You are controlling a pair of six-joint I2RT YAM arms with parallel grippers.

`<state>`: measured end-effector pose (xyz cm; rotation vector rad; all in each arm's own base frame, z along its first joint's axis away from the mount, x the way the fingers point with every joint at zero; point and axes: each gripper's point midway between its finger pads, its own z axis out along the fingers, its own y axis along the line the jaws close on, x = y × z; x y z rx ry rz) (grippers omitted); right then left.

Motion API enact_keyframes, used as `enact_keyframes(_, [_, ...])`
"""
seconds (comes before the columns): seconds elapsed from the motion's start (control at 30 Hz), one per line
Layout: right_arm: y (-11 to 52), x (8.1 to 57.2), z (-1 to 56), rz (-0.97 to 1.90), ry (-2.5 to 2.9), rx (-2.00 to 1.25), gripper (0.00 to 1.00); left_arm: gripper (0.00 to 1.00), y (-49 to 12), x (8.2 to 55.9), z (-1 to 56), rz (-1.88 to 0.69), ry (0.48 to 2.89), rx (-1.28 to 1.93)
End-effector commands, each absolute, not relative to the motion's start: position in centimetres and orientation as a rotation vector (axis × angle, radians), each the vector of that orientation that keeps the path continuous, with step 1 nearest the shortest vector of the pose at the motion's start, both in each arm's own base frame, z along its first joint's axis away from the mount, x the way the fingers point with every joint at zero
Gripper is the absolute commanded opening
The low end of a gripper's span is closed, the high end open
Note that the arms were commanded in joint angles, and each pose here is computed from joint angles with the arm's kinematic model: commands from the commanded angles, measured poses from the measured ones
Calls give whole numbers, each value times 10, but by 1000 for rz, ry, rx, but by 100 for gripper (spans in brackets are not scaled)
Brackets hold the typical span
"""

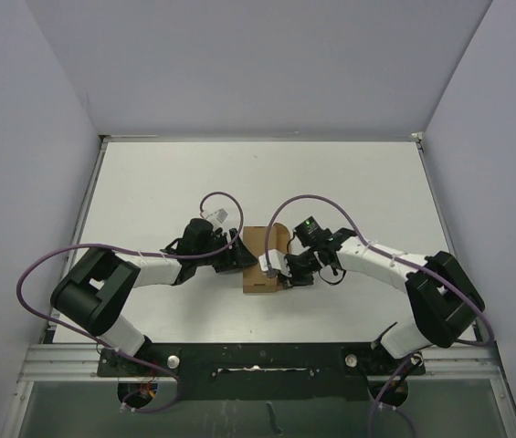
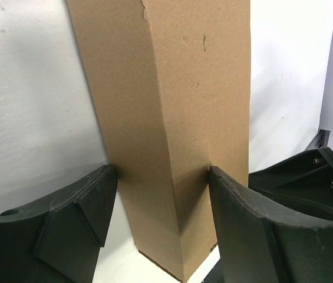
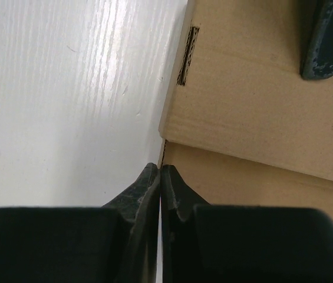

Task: Fold the paper box

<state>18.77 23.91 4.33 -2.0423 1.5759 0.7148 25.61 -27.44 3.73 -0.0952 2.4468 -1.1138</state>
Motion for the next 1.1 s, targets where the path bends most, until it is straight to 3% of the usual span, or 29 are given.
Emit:
enact_keyframes(0.0, [268, 207, 67, 696, 1515, -1985, 0, 60, -260, 239, 9, -1020, 2558, -111])
enact_keyframes(0.33, [275, 202, 64, 716, 1550, -2022, 1, 61, -262, 240, 13, -1027, 2554, -93])
enact_keyframes(0.77, [265, 202, 79, 788, 1536, -1989, 21, 65, -257, 262, 43, -1012, 2520, -18])
enact_keyframes(1.07, [265, 202, 84, 809, 1524, -1982, 25, 70, -256, 270, 71, -1009, 2472, 18])
